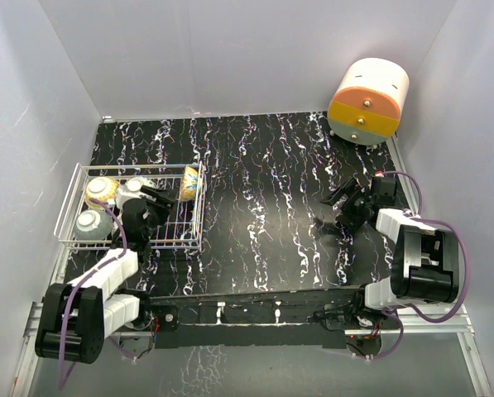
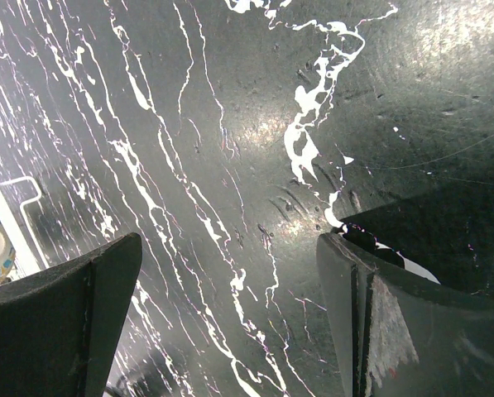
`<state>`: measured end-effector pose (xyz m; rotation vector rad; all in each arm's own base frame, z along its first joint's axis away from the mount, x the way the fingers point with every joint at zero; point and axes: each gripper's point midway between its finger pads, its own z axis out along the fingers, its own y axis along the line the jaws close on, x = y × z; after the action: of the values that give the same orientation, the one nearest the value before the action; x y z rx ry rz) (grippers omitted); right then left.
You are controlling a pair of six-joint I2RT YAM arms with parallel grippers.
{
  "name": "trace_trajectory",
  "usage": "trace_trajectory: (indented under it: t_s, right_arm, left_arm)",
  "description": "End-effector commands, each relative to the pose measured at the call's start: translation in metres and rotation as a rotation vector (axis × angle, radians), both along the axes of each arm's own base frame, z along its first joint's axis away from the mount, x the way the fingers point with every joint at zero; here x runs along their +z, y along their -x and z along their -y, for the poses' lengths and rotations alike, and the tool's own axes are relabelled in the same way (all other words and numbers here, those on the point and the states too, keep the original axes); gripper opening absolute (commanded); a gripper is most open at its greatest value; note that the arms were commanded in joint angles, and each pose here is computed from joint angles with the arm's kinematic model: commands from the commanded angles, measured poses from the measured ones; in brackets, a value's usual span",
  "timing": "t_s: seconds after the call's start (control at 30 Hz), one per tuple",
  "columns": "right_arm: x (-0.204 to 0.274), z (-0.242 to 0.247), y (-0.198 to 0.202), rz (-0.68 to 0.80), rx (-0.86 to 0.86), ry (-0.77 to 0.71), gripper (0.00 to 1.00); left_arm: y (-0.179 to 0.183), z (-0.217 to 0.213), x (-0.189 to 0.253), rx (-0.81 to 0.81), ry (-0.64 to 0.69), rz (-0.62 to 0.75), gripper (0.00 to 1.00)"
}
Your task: Load the bowls into the dish rack
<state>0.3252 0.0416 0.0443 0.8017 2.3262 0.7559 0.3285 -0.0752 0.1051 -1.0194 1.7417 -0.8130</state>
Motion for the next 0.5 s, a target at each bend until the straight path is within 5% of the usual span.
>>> trace_trajectory:
  t_s: [0.0,0.47]
  right_arm:
    - [-0.022,0.006,0.014,-0.086,-0.012,0.035,0.91]
    - [-0.021,0.006,0.013,-0.084,-0.014,0.036,0.91]
  left_arm:
    - [-0.015,0.001,0.048,-0.094,-0.183,0.098,0.63]
    - [-0.024,0.025,0.105,-0.459,-0.560,0.153,0.67]
